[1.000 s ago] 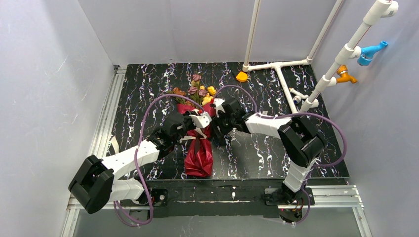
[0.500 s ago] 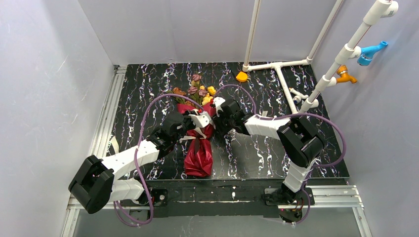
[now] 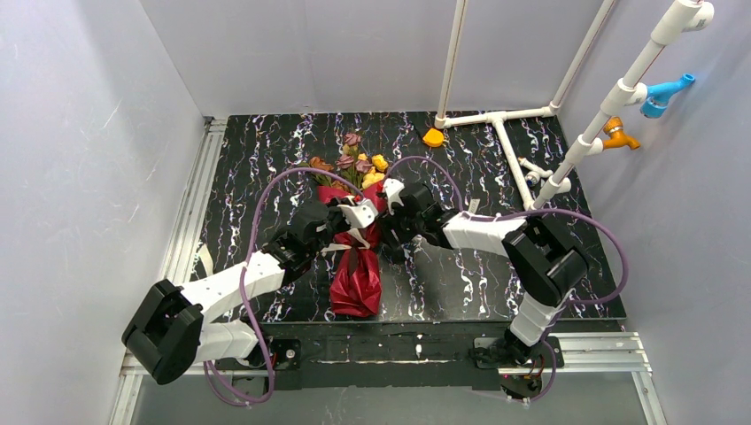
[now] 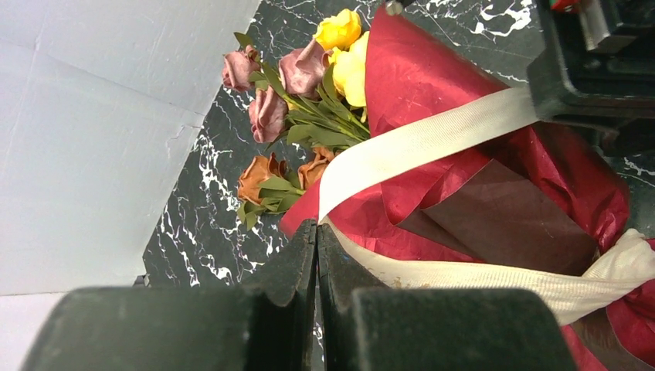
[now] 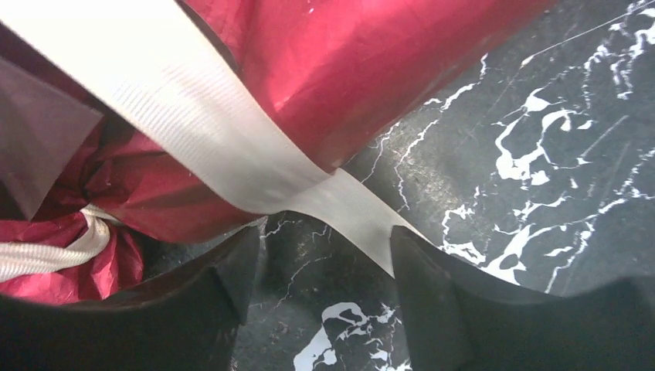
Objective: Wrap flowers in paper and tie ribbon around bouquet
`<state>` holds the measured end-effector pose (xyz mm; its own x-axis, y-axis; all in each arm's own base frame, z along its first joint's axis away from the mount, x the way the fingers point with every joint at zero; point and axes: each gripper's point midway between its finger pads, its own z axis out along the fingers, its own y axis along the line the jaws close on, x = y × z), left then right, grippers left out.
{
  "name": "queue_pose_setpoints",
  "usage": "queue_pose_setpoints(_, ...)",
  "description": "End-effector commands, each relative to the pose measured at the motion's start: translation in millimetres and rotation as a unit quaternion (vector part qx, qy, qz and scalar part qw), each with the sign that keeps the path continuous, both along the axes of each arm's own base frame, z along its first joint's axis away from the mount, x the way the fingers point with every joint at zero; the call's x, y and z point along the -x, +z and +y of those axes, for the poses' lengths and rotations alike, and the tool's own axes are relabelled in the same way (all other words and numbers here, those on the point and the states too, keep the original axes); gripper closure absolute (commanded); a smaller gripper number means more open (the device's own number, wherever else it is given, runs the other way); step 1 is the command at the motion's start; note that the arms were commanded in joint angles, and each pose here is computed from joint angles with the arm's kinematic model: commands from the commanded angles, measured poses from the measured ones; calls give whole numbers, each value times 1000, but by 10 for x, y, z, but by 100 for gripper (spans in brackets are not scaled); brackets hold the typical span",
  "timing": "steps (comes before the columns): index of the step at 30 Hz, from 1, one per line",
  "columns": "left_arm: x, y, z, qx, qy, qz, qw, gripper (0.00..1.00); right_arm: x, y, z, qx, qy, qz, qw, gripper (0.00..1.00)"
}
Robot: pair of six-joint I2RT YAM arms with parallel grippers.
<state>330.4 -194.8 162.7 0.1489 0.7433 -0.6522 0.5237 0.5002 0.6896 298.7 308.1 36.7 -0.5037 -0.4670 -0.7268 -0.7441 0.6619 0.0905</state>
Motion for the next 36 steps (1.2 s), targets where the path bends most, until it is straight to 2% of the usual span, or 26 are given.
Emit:
queue_pose_setpoints(1,-22,346,-13,44,5,-33,998,100,-145,327,-22,-22,-24,-64,997,25)
queue_pose_setpoints(5,-9,367,-17,53,4,-32,998,100,-240,221,26,0,2,-84,997,24)
queue_pose_setpoints(10,-12,354,-20,52,5,-30,998,100,-288,-34,106,42,73,-90,992,23)
queue_pose_setpoints(15,-11,381,-32,55,3,-30,998,100,-269,-74,194,21,103,-94,990,27)
queue_pose_setpoints(18,-3,390,-34,56,1,-29,998,100,-261,-145,185,22,106,-85,991,38)
queue_pose_setpoints(23,19,388,-33,55,-3,-27,998,100,-326,-262,82,54,78,-72,993,81)
queue_pose_setpoints(25,14,386,-25,53,0,-27,998,100,-324,-276,33,66,70,-66,993,89)
queue_pose_setpoints(28,-5,417,-27,57,4,-28,998,100,-330,-231,-98,85,44,-68,993,94)
queue_pose_setpoints(36,-241,468,34,44,63,-34,996,100,-319,41,-433,135,-42,-47,989,99)
